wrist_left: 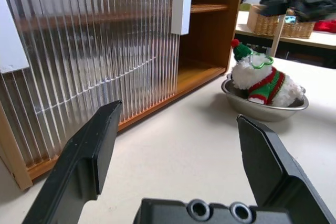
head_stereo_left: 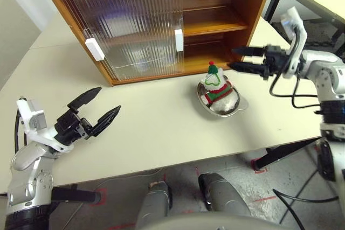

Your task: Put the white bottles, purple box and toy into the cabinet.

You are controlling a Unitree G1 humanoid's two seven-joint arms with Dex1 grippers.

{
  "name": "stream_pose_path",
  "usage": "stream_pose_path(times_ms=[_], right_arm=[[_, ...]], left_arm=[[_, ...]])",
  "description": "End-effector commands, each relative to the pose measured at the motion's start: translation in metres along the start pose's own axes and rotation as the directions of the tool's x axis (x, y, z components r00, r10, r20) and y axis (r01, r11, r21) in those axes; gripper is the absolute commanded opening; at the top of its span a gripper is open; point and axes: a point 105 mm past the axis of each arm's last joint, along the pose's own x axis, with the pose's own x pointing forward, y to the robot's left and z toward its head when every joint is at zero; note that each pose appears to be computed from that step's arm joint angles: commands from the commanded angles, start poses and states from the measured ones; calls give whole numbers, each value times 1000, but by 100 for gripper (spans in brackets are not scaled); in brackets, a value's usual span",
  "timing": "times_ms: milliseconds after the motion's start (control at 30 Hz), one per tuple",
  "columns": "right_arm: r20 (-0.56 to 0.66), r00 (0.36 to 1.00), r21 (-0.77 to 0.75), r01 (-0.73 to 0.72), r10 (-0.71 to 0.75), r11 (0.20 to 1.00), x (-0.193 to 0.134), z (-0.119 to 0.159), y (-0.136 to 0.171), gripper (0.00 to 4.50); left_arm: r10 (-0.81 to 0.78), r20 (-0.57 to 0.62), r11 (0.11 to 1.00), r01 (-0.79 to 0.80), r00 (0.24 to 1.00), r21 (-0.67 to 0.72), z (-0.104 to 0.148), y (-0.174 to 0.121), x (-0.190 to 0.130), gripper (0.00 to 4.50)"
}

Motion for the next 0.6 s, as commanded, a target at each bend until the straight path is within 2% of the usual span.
stream_pose_path(times_ms=[33,167,333,500,600], right_arm=[[-153,987,63,-46,55,997,-2,-13,22,445],[-231,973,109,-2,28,994,-2,-21,27,445],[-294,952,117,129,-90,985,10,-37,16,445],[-293,939,124,224,-180,967,20,-40,4,445],[-297,936,121,232,-188,965,23,-42,3,445]], left_arm=[[-5,-19,1000,5,1000,11,-1,3,-1,450],[-12,-25,1000,12,1000,9,-1,3,-3,450],[-31,-25,1000,31,999,2,-1,0,-2,450],[-58,-21,998,58,998,-20,0,-5,2,450],[-59,-20,998,58,998,-21,0,-5,3,450]])
